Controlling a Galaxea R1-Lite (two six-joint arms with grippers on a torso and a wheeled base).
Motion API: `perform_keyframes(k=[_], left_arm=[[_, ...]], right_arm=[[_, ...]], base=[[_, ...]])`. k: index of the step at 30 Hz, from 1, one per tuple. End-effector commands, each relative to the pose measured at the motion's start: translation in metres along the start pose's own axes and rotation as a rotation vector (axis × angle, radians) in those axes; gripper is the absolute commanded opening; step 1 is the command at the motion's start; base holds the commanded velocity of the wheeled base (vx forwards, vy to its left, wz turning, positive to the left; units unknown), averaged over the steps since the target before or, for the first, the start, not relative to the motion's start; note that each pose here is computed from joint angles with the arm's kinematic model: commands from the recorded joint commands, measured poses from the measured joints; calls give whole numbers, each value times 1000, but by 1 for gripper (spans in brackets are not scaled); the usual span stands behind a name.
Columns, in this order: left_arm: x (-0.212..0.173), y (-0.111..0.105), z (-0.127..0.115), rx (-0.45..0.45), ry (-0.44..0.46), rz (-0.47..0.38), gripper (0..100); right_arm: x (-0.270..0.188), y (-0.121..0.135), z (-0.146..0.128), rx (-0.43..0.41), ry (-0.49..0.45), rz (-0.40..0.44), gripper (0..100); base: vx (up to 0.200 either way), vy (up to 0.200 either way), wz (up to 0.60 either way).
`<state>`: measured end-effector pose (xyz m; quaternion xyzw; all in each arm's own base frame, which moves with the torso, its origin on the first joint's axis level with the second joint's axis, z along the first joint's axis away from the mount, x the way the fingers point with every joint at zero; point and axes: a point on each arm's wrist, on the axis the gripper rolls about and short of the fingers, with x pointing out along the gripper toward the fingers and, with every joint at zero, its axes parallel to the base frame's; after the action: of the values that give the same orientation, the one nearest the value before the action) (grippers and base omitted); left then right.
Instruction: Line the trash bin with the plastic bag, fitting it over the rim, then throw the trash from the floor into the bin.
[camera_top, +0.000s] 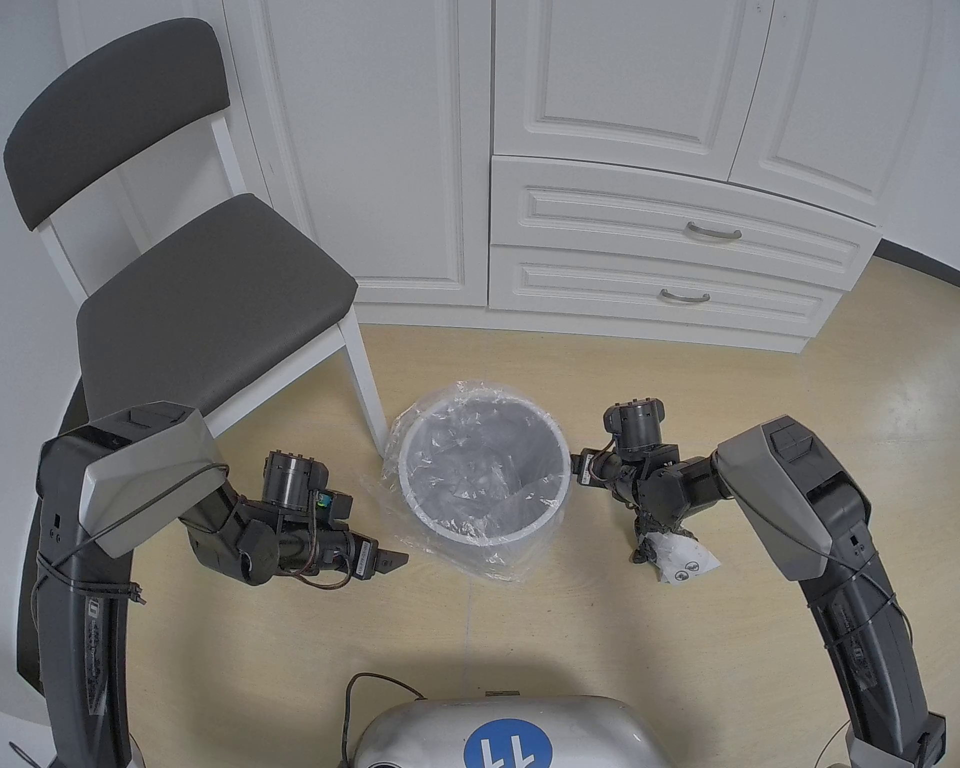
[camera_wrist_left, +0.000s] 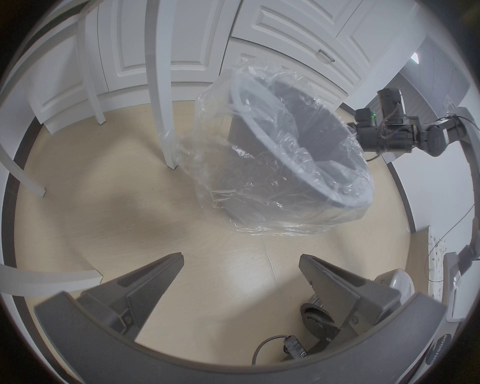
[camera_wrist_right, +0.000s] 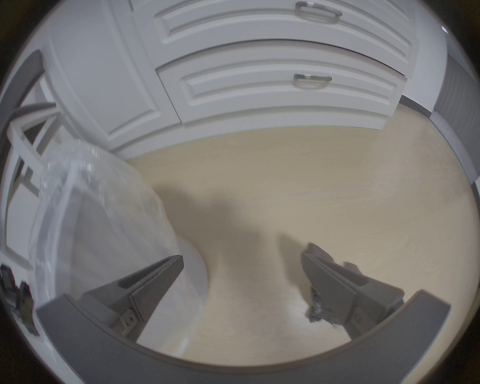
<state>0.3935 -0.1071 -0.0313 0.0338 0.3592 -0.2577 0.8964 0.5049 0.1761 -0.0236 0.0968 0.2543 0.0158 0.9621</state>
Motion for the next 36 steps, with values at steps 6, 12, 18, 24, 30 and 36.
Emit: perform_keyframes(k=[6,12,18,24,30,36], left_arm=[[-30,1,2,1,-42,23,100],[-34,14,4,-17,-61,50,100],[-32,21,2,-26,-95,68,100],[-28,26,6,-44,-135,81,100],[-6,28,19,-151,-234,161,100],[19,25,42,-258,-326,228,100]], right_arm=[[24,13,-30,68,2,9,100],[9,5,-28,5,55,-1,100],[-20,0,-28,-52,158,77,100],[-26,-5,-22,-81,154,79,100],[-19,-21,5,-102,46,-21,100],[-6,-13,14,-49,-60,-40,100]], base=[[0,0,0],[0,0,0],[0,0,0],[0,0,0],[0,0,0],[0,0,0]])
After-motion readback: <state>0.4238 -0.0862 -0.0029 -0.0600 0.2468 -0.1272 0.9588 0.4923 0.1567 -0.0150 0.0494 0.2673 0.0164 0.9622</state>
